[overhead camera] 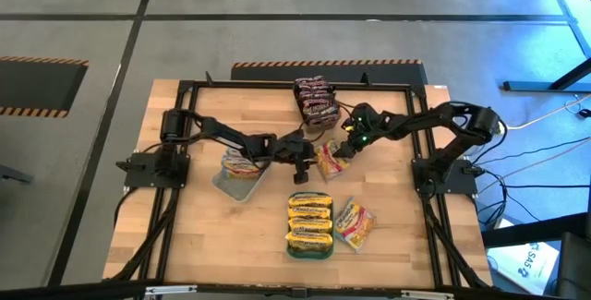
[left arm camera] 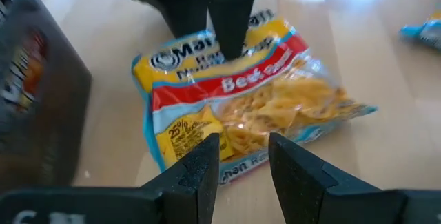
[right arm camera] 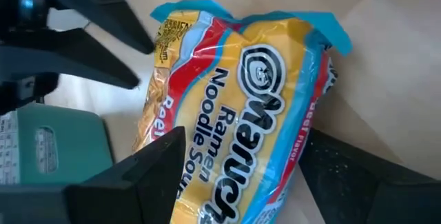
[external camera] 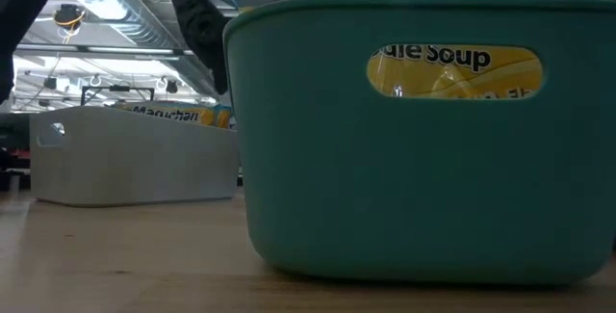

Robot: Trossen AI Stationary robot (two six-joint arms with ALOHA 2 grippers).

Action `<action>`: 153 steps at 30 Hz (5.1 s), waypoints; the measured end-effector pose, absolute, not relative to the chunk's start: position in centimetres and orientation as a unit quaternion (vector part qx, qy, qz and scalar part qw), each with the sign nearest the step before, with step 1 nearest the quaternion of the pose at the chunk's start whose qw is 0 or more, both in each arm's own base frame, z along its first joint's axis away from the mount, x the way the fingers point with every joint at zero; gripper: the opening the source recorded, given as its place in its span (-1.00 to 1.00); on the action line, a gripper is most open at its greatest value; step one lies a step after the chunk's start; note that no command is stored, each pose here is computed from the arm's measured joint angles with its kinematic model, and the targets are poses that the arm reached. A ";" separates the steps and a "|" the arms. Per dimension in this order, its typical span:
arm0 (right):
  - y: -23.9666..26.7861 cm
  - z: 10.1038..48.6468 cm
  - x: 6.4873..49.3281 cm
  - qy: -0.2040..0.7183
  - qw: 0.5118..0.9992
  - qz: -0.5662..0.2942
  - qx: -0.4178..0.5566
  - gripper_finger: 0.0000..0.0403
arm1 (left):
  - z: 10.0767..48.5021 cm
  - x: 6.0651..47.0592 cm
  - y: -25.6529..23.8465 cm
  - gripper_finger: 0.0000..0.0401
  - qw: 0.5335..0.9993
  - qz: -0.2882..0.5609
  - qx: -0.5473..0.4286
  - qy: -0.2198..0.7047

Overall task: Sort Maruchan noodles
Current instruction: Put the blue noodle pack into the white bin

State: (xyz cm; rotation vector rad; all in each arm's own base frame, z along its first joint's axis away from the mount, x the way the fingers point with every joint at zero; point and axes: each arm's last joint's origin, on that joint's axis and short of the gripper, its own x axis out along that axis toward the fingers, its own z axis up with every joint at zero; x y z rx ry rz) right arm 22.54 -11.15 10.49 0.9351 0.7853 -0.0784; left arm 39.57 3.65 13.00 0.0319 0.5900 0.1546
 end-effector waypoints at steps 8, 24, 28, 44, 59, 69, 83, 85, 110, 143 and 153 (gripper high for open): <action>-10.2 10.8 23.6 0.375 0.822 -0.033 0.427 0.35 | 11.4 39.6 3.7 -0.40 0.947 0.077 0.015 0.310; -7.7 11.6 25.5 0.354 0.849 -0.004 0.392 0.12 | 11.3 39.7 3.7 -0.40 0.949 0.084 0.016 0.305; -7.9 11.9 25.7 0.359 0.847 -0.009 0.392 -0.23 | 11.6 39.7 3.6 -0.40 0.949 0.088 0.021 0.303; -8.2 17.6 26.1 0.361 0.897 -0.040 0.252 -0.43 | 20.8 35.7 2.8 -0.40 0.944 0.079 0.034 0.318; -5.5 23.7 30.6 0.287 0.953 -0.032 0.088 -0.43 | 23.5 26.4 1.9 -0.40 0.968 0.099 0.011 0.229; -4.2 23.6 34.9 0.334 0.941 0.004 0.061 -0.42 | 23.4 25.4 2.1 -0.32 0.972 0.126 -0.008 0.200; -2.3 23.0 38.6 0.360 0.932 0.041 -0.006 -0.42 | 23.9 26.9 3.4 0.38 0.974 0.065 -0.090 0.197; -2.3 23.0 38.6 0.363 0.931 0.041 -0.007 -0.42 | 23.2 27.4 3.4 0.40 0.972 0.062 -0.100 0.203; -2.4 23.4 38.9 0.345 0.938 0.042 -0.001 -0.42 | 22.8 28.1 3.1 -0.29 0.973 0.028 -0.120 0.198; 0.8 28.8 40.2 0.159 0.984 0.068 0.048 0.40 | 27.1 17.3 -2.7 -0.43 0.990 0.030 -0.062 0.125; 3.2 28.4 46.4 0.224 0.972 0.059 0.051 0.40 | 26.7 14.6 -3.2 -0.42 0.995 0.034 -0.068 0.059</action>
